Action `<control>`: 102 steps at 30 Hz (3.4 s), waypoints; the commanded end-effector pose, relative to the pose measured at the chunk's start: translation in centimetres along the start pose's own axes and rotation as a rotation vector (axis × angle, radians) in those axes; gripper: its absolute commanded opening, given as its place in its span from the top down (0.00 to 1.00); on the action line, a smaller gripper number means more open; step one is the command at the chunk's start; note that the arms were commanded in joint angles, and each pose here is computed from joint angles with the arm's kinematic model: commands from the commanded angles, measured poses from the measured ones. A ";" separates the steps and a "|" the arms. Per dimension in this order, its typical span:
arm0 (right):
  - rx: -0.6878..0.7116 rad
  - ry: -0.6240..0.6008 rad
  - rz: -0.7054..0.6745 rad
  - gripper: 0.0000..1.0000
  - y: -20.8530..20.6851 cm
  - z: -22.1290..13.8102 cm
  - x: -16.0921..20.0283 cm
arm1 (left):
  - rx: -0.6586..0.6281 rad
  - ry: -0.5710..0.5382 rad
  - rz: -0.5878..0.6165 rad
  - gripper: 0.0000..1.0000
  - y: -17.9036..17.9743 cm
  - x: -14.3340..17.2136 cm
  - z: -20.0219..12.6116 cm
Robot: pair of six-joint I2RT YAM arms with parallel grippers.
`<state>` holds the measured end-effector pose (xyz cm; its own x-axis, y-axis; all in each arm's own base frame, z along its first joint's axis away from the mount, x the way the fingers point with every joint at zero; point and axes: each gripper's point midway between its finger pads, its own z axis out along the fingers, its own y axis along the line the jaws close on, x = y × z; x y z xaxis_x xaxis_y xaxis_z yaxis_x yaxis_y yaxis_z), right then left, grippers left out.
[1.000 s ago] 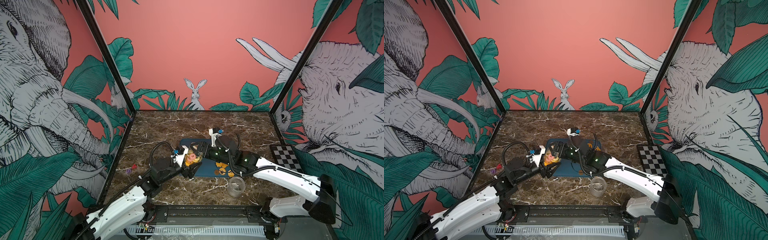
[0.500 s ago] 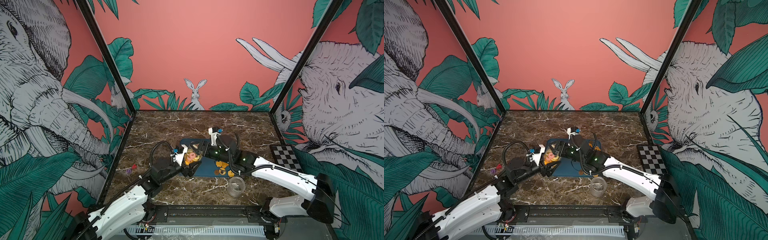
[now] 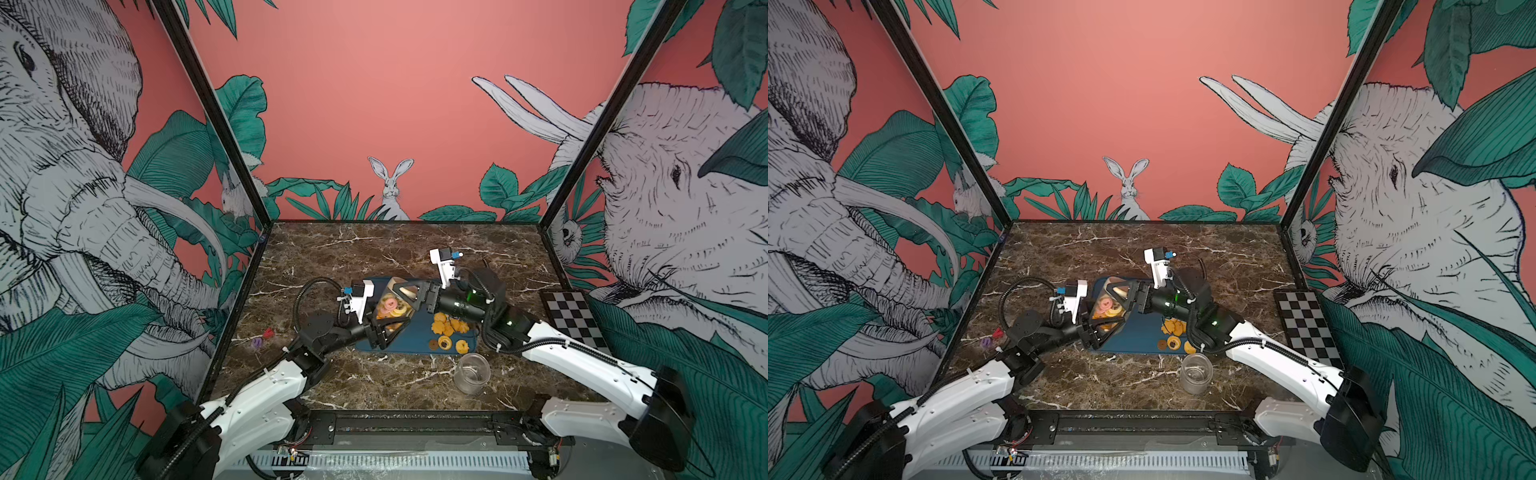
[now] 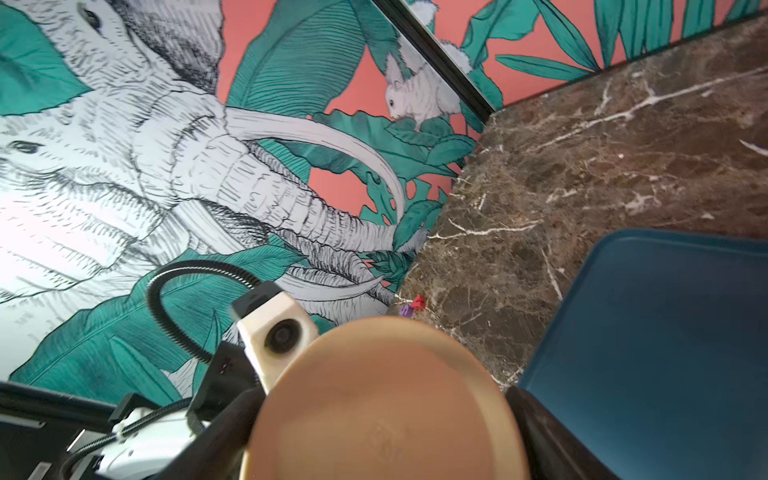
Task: Pour the cookies out of the jar
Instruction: Unscrew the lid from the jar.
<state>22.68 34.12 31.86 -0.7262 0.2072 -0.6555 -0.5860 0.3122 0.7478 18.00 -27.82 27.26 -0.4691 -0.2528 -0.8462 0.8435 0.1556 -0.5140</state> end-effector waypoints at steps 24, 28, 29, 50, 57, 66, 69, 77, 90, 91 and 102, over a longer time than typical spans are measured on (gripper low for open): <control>0.347 0.069 0.087 0.01 -1.0 -1.6 -3.2 | -0.413 -0.079 0.298 1.00 3.6 -3.4 -4.0; 0.459 0.047 0.132 0.01 -2.7 -2.0 -3.5 | -0.553 -0.090 0.346 1.00 5.5 -3.8 -5.4; 0.467 0.047 0.145 0.01 -2.9 -1.9 -3.5 | -0.576 -0.086 0.358 1.00 5.8 -3.9 -5.6; 0.653 0.084 0.177 0.03 -4.9 -0.5 -4.9 | -0.773 0.029 0.546 1.00 7.5 -0.9 -7.1; 0.661 0.120 0.162 0.03 -6.1 -0.1 -4.0 | -0.787 0.047 0.565 1.00 7.6 -0.8 -7.2; 0.615 0.144 0.155 0.02 -5.6 0.6 -3.8 | -0.801 0.047 0.564 1.00 8.1 -0.5 -7.1; 0.614 0.144 0.149 0.03 -5.4 0.9 -4.2 | -0.799 0.072 0.583 1.00 8.4 -0.2 -6.6; 0.556 0.122 0.214 0.03 -5.0 1.8 -3.9 | -0.769 0.064 0.578 1.00 7.8 -0.2 -6.5; 0.483 0.120 0.308 0.02 -4.7 3.5 -1.8 | -0.663 0.083 0.604 1.00 7.2 1.1 -4.5; 0.493 0.119 0.320 0.02 -5.0 3.5 -1.4 | -0.662 0.075 0.606 1.00 7.1 0.9 -4.4; 0.510 0.126 0.393 0.01 -6.0 4.0 0.9 | -0.571 -0.005 0.590 1.00 5.0 -0.6 -3.1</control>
<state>26.97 35.86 25.35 -0.9152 0.2303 -0.3307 -0.0859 0.6902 0.7185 21.68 -23.24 18.78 -0.1072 0.1821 -0.9774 0.6783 0.7322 0.0620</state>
